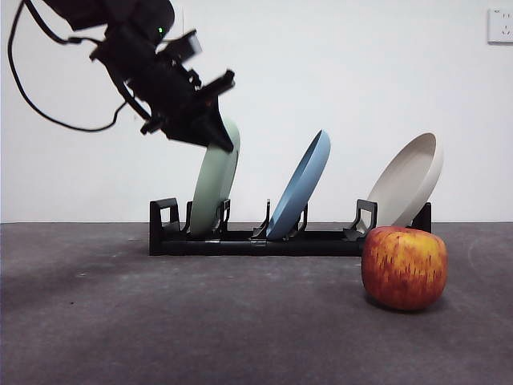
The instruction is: Take the green plate from the plate rack,put the plate on the table,take the apple from the table,put the apple in the plate
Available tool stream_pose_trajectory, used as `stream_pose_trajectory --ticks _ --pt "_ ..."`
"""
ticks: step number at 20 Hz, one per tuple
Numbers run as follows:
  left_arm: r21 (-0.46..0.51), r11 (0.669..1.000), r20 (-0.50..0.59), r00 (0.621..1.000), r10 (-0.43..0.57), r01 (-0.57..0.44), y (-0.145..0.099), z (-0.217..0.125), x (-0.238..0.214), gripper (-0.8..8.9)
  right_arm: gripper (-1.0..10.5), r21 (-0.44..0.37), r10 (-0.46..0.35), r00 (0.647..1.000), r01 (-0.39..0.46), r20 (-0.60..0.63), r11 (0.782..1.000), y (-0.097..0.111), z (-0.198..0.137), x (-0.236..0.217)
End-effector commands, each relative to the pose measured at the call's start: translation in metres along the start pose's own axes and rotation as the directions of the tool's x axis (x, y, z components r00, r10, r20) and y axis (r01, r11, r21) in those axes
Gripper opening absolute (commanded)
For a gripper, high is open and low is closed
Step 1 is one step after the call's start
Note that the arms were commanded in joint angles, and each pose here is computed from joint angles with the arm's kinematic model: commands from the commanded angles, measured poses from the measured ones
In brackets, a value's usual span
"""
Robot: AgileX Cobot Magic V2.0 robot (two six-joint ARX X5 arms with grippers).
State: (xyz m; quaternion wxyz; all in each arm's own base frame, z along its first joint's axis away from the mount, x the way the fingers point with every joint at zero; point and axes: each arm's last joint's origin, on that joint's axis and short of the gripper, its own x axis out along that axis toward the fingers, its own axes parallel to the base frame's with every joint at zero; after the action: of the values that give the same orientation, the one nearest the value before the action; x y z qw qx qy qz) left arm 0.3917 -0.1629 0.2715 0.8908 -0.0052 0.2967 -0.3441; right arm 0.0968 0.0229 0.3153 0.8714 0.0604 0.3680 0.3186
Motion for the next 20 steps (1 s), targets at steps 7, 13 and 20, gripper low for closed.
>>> stream_pose_trajectory --ticks 7,13,20 --pt "0.064 0.997 0.090 0.995 -0.037 0.031 -0.035 0.031 -0.075 -0.08 6.5 0.002 0.000 1.000 0.000 0.002 1.000 0.000 0.000 0.000" --pt "0.284 0.958 -0.030 0.999 0.044 -0.034 -0.101 0.022 -0.144 -0.08 6.5 0.002 0.000 1.000 0.000 0.002 1.000 0.000 0.000 0.000" --pt "0.536 0.842 -0.283 0.930 0.235 -0.049 -0.173 -0.025 -0.144 -0.06 6.5 0.002 0.001 1.000 -0.001 0.002 1.000 0.000 0.000 0.000"
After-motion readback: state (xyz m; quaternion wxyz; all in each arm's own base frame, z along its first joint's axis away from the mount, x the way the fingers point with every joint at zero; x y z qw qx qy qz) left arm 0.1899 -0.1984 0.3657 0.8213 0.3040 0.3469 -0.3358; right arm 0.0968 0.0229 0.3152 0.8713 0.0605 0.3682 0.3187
